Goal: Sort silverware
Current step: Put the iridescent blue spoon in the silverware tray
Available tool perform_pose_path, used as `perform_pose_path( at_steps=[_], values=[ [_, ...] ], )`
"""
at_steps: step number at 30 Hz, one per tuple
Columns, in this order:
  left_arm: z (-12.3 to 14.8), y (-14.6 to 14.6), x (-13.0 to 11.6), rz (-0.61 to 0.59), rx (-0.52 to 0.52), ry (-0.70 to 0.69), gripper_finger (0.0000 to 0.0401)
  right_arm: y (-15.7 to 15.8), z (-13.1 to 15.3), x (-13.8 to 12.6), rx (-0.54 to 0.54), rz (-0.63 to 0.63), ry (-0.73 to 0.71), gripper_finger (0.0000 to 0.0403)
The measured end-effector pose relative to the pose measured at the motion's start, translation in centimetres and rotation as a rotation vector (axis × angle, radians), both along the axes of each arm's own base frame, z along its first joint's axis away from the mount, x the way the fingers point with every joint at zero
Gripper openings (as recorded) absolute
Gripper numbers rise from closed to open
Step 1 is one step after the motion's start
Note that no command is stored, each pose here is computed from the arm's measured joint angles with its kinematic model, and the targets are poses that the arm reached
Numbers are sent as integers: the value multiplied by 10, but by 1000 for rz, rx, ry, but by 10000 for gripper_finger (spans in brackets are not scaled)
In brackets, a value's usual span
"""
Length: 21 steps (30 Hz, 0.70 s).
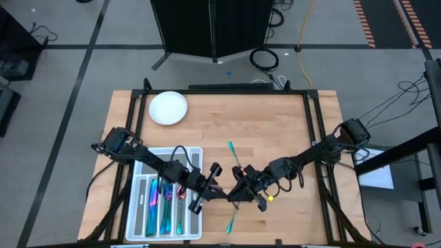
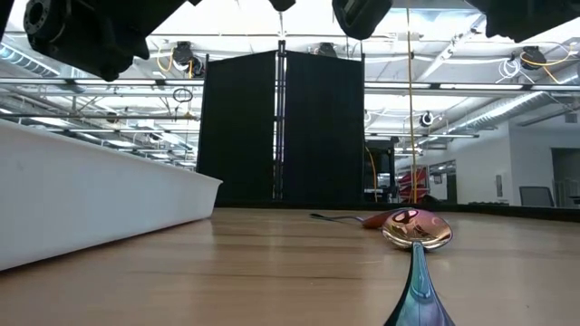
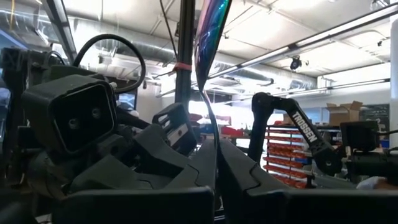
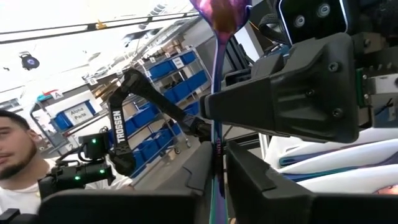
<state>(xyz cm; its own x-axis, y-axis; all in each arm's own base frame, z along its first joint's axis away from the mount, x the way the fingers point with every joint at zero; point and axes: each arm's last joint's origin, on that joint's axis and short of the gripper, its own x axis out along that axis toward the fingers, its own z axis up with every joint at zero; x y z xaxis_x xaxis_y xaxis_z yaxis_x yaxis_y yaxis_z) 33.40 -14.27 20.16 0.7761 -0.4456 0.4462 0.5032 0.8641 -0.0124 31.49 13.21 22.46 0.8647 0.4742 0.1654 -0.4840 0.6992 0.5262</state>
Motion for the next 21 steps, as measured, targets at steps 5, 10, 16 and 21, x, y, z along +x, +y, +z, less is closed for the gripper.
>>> perform_pose_path(
  at_steps=[5, 10, 16, 21],
  values=[
    [0, 0, 0, 11, -28, 13, 1, -5, 0, 2, -25, 9, -11, 67],
    [1, 0, 0, 15, -35, 20, 1, -12, 1, 3, -37, 100, 1, 103],
    [18, 3, -3, 55, -33, 69, 0, -29, 12, -2, -36, 92, 121, 144],
    [47, 5, -16, 156, -19, 227, 0, -40, 37, -19, -69, 52, 133, 166]
  ],
)
